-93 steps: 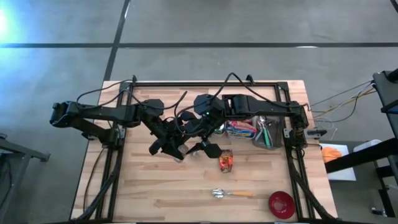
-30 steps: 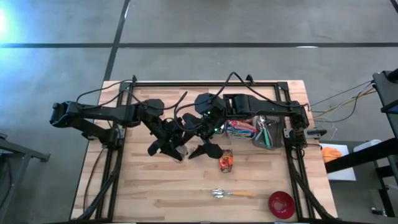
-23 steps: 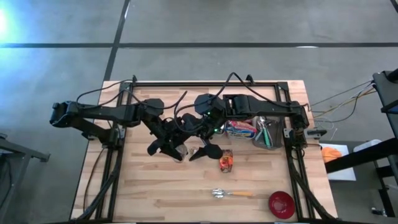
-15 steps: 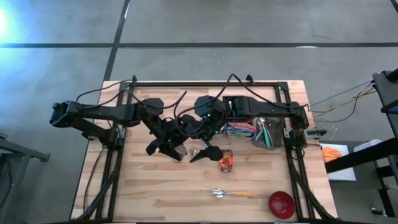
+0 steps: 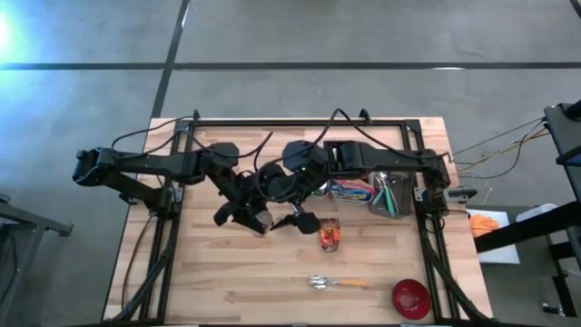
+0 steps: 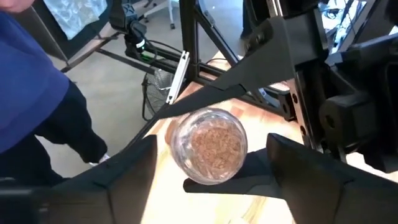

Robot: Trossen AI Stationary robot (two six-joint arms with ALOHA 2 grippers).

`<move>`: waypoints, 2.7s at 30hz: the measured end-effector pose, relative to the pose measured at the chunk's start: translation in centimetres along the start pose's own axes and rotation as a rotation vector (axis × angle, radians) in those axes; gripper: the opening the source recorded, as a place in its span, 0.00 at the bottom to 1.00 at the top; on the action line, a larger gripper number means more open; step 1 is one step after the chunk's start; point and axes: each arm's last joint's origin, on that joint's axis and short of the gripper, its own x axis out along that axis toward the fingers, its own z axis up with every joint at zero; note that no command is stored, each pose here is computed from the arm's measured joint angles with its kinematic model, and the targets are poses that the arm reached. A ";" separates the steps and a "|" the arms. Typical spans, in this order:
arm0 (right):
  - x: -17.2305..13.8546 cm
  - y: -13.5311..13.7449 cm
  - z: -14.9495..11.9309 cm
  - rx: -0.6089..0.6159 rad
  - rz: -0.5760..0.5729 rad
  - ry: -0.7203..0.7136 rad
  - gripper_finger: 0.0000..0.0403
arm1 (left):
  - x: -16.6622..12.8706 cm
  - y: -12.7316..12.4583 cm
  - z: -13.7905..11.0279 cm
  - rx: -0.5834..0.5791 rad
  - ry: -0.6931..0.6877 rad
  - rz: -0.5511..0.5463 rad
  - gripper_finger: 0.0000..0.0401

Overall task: Pick & Place Food Item
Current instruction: Put the bottom brown seasoning bottle into the left gray bin

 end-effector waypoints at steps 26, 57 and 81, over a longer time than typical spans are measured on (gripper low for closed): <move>0.8 0.3 -0.2 0.076 0.049 -0.001 0.40 | 0.0 0.1 0.0 0.038 0.006 -0.001 0.45; 0.1 1.4 -0.1 0.200 0.140 0.033 0.39 | -1.2 -0.4 -1.0 -0.059 0.044 0.085 0.45; -2.2 2.5 1.2 0.102 0.106 -0.029 0.40 | -1.4 -0.6 -1.1 -0.059 0.041 0.095 0.45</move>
